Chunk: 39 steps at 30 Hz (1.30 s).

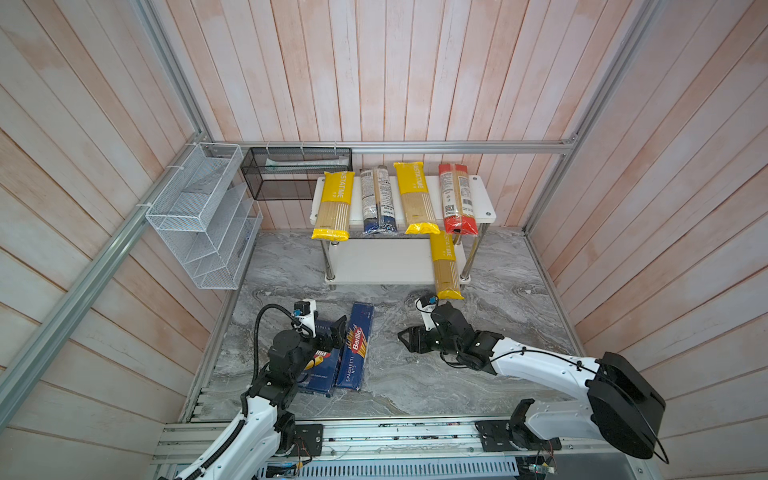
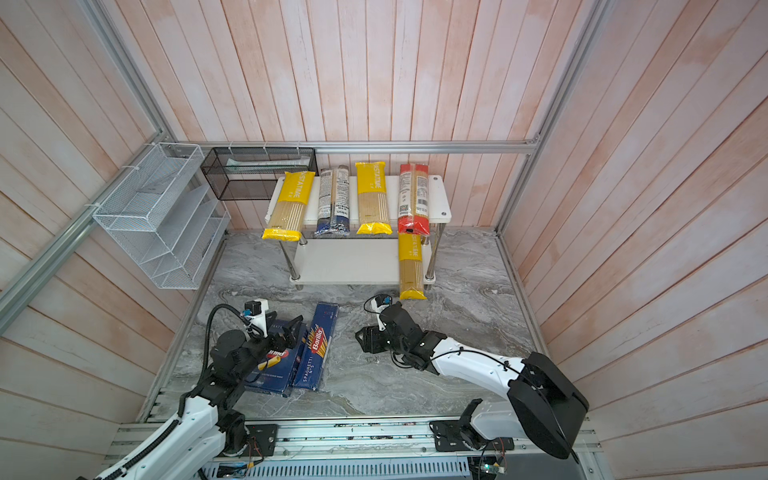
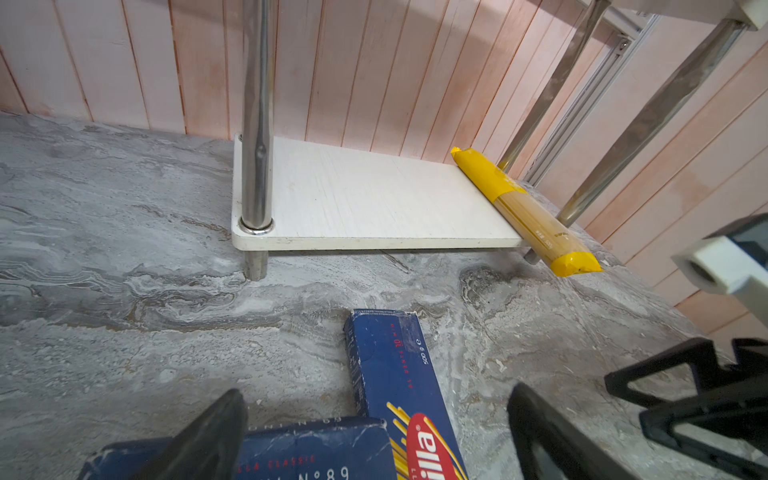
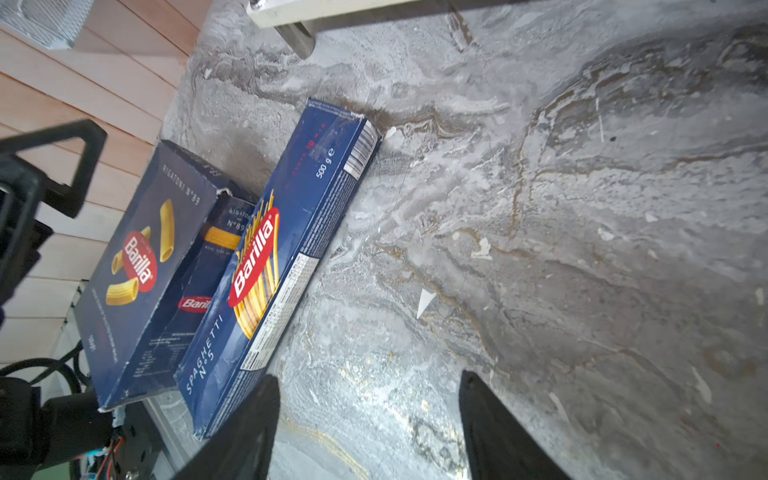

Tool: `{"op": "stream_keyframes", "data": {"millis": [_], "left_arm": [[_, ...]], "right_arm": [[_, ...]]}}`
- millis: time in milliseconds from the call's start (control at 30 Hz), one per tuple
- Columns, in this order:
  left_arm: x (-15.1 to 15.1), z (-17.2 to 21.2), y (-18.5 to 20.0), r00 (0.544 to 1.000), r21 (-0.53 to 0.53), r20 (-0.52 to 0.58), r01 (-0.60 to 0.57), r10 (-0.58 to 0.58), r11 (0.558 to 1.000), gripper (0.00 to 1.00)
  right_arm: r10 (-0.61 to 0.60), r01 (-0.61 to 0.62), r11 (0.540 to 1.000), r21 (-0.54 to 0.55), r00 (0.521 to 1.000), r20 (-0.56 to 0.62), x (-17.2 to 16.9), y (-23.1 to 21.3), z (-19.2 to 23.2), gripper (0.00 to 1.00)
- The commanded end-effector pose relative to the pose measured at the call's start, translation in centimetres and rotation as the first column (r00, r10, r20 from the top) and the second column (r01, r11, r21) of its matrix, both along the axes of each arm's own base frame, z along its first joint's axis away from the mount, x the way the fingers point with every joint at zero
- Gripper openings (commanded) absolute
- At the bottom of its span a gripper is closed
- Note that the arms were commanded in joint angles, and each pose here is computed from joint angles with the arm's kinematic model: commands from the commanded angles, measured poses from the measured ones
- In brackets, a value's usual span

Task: Place and organize the pasta boxes and bags onto the shelf
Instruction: 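Lower the open right gripper over the blue Barilla Spaghetti N°5 box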

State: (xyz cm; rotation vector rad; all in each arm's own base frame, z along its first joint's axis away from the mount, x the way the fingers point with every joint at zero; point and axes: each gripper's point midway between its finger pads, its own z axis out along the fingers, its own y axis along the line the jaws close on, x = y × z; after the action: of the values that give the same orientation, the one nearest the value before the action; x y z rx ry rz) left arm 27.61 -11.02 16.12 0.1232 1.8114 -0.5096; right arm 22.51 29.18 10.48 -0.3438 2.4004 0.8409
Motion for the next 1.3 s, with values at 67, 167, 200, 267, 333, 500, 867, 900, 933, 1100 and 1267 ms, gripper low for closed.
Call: {"op": "stream_keyframes", "data": {"millis": [67, 167, 200, 267, 333, 500, 867, 900, 933, 1100, 1267], "left_arm": [[-0.1, 1.9, 0.7, 0.999, 0.005, 0.044, -0.033, 0.033, 0.999, 1.0], [-0.2, 2.2, 1.4, 0.996, 0.007, 0.059, -0.071, 0.07, 0.997, 1.0], [-0.3, 2.3, 1.7, 0.994, 0.008, 0.064, -0.084, 0.083, 0.996, 1.0], [-0.2, 2.3, 2.1, 0.992, 0.007, 0.066, -0.111, 0.11, 0.994, 1.0], [0.0, 2.3, 2.4, 0.99, 0.006, 0.057, -0.132, 0.131, 0.991, 1.0], [0.4, 2.0, 2.1, 0.992, 0.019, 0.038, -0.119, 0.118, 0.993, 1.0], [0.5, 1.9, 2.1, 0.993, 0.02, 0.031, -0.118, 0.117, 0.993, 1.0], [0.5, 1.9, 2.0, 0.993, 0.021, 0.032, -0.116, 0.115, 0.993, 1.0], [0.5, 1.9, 2.0, 0.993, 0.022, 0.033, -0.115, 0.114, 0.993, 1.0], [0.5, 1.8, 2.0, 0.993, 0.022, 0.03, -0.113, 0.112, 0.993, 1.0], [0.5, 1.8, 2.0, 0.993, 0.022, 0.03, -0.111, 0.11, 0.994, 1.0]], "right_arm": [[0.02, -0.02, 0.997, -0.081, 1.0, 0.002, -0.6, 1.2, -0.6, 0.69], [0.041, -0.042, 0.995, -0.086, 0.999, -0.011, -1.0, 3.0, -0.9, 0.69], [0.051, -0.053, 0.996, -0.078, 0.998, -0.019, -1.3, 3.8, -1.1, 0.7], [0.058, -0.061, 0.996, -0.069, 0.998, -0.039, -1.7, 5.4, -1.5, 0.71], [0.067, -0.072, 0.995, -0.075, 0.996, -0.064, -2.2, 7.0, -2.2, 0.72], [0.094, -0.108, 0.985, -0.136, 0.99, -0.104, -3.3, 9.9, -4.2, 0.76], [0.109, -0.135, 0.98, -0.145, 0.978, -0.176, -4.9, 12.9, -6.3, 0.8], [0.106, -0.135, 0.98, -0.147, 0.977, -0.186, -5.0, 12.9, -6.6, 0.82], [0.103, -0.133, 0.98, -0.151, 0.976, -0.191, -5.0, 13.0, -6.8, 0.82], [0.094, -0.126, 0.98, -0.153, 0.975, -0.2, -5.1, 13.2, -7.0, 0.82], [0.082, -0.125, 0.971, -0.206, 0.975, -0.207, -5.1, 13.0, -7.7, 0.82]]}}
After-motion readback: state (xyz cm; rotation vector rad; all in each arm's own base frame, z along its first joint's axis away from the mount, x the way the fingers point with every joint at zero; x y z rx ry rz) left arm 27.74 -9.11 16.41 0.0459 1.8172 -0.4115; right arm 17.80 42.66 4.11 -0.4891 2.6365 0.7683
